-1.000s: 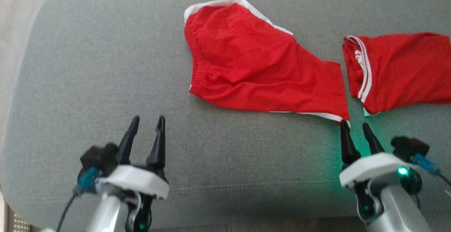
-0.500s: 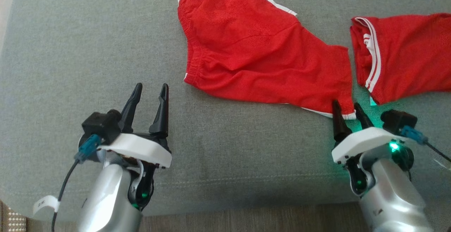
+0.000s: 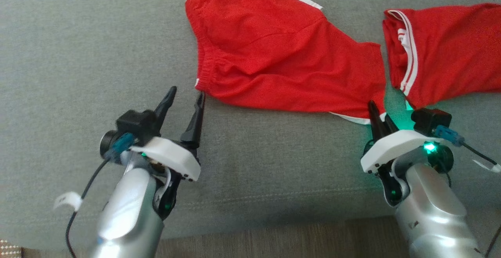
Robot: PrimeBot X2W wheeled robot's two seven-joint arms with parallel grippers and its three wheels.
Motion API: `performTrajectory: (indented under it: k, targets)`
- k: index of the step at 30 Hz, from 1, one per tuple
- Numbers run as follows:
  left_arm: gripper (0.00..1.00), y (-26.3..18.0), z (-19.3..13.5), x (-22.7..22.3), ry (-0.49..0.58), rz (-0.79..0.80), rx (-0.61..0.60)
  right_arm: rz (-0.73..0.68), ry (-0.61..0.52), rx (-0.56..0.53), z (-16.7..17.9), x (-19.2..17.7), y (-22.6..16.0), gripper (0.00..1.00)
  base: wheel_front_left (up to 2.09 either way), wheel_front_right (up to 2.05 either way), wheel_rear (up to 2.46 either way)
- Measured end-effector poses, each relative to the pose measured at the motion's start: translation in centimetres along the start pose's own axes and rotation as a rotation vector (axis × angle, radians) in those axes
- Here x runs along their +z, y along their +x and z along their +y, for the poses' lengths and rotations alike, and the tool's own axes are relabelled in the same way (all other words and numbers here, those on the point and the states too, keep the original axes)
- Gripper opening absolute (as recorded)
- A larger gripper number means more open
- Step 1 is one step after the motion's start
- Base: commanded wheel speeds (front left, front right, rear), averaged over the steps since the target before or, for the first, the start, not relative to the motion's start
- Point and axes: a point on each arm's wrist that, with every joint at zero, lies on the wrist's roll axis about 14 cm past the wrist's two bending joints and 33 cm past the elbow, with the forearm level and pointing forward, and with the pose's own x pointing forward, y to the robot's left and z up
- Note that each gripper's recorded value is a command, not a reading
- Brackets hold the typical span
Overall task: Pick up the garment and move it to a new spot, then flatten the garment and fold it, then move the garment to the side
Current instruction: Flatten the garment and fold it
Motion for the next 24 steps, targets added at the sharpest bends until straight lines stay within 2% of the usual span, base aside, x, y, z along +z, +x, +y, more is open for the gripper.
performTrajectory:
  k: [10,24]
  targets:
    - [1.00,2.4,-1.0,-2.7,0.137,0.117,-0.094,-0.041,0.009,-0.027,-1.1,1.1,-0.1,0.00,0.00,0.00,0.00]
    - [1.00,3.4,-1.9,-4.5,0.166,0.181,-0.149,-0.055,0.012,-0.030,-1.4,1.4,-0.1,0.00,0.00,0.00,0.00]
